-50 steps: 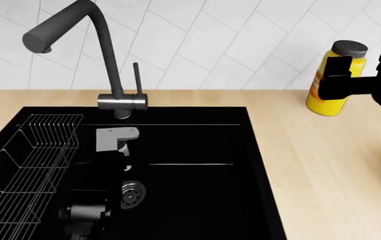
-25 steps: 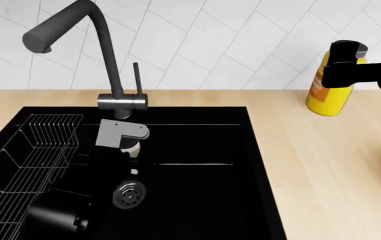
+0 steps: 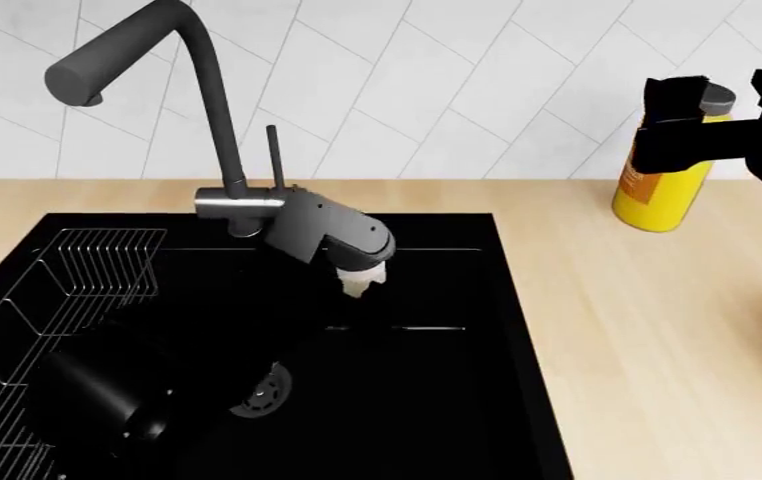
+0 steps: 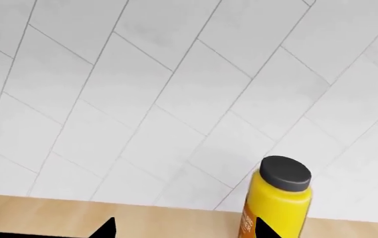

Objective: Pick the cup and bowl from the sink and place them on the counter for drying.

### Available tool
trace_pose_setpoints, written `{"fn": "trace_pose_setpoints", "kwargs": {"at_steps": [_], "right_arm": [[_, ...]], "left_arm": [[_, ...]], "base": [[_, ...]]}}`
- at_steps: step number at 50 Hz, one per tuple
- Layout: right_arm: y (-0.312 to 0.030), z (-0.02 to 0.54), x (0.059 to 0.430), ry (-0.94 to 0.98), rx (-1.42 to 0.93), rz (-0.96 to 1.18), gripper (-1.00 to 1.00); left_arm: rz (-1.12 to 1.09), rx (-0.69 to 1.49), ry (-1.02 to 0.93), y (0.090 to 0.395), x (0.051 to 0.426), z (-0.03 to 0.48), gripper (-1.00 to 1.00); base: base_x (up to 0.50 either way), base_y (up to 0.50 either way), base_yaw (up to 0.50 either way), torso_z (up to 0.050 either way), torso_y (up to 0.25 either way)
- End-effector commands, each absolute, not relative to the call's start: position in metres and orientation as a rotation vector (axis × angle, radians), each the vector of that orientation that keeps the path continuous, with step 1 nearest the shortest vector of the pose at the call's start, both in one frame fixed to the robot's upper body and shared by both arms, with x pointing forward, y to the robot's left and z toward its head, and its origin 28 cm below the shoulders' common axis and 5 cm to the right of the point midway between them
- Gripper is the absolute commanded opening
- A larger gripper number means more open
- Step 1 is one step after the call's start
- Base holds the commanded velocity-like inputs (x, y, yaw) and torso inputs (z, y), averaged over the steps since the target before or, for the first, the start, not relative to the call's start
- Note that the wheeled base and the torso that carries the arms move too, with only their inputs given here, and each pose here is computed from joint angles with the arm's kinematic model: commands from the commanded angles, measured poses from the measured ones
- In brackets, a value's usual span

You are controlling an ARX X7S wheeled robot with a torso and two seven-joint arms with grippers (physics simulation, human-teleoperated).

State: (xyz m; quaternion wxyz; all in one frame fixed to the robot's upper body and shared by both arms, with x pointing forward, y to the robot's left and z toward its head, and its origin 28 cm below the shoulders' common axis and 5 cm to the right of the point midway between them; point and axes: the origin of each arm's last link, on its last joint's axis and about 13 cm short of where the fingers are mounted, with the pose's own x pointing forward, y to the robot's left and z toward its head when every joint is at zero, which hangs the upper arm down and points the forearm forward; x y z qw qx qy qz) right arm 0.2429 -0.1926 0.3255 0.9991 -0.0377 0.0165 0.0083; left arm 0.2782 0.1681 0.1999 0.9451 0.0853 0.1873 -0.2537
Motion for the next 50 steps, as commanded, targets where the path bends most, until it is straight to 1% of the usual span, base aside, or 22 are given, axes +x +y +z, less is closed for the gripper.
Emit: {"fn": "trace_pose_setpoints", "kwargs": {"at_steps": [1, 7, 12, 15, 23, 27, 31, 39, 50], "right_arm": [[-0.192, 0.338, 0.242, 0.008, -0.079, 0.047, 1.00], [-0.185, 0.352, 0.245, -0.011, -0.100, 0.085, 1.00], [-0.182, 0.352, 0.244, -0.021, -0.092, 0.097, 1.00], [-0.181, 0.356, 0.244, -0.028, -0.080, 0.105, 1.00], [-0.178, 0.363, 0.245, -0.019, -0.037, 0.119, 1.00], [-0.175, 0.371, 0.246, -0.029, -0.007, 0.117, 1.00], [-0.175, 0.380, 0.250, -0.043, -0.006, 0.098, 1.00], [-0.172, 0.382, 0.251, -0.042, -0.015, 0.106, 1.00], [-0.172, 0.369, 0.245, -0.003, -0.004, 0.118, 1.00]], "left_arm": [[-0.723, 0.222, 0.302, 0.142, 0.284, 0.241, -1.00], [-0.808, 0.258, 0.259, 0.127, 0.292, 0.261, -1.00], [-0.868, 0.321, 0.243, 0.112, 0.303, 0.266, -1.00], [-0.917, 0.344, 0.201, 0.104, 0.308, 0.266, -1.00], [-1.032, 0.363, 0.155, 0.084, 0.313, 0.247, -1.00], [-1.090, 0.350, 0.143, 0.071, 0.311, 0.239, -1.00], [-1.125, 0.349, 0.139, 0.064, 0.307, 0.231, -1.00], [-1.154, 0.308, 0.153, 0.050, 0.309, 0.217, -1.00], [-1.176, 0.338, 0.155, 0.032, 0.322, 0.206, -1.00]], "base": [[0.00, 0.00, 0.00, 0.000, 0.000], [0.00, 0.00, 0.00, 0.000, 0.000], [0.00, 0.00, 0.00, 0.000, 0.000], [0.00, 0.00, 0.00, 0.000, 0.000], [0.00, 0.00, 0.00, 0.000, 0.000], [0.00, 0.00, 0.00, 0.000, 0.000], [0.00, 0.00, 0.00, 0.000, 0.000], [0.00, 0.00, 0.00, 0.000, 0.000], [0.00, 0.00, 0.00, 0.000, 0.001]]}}
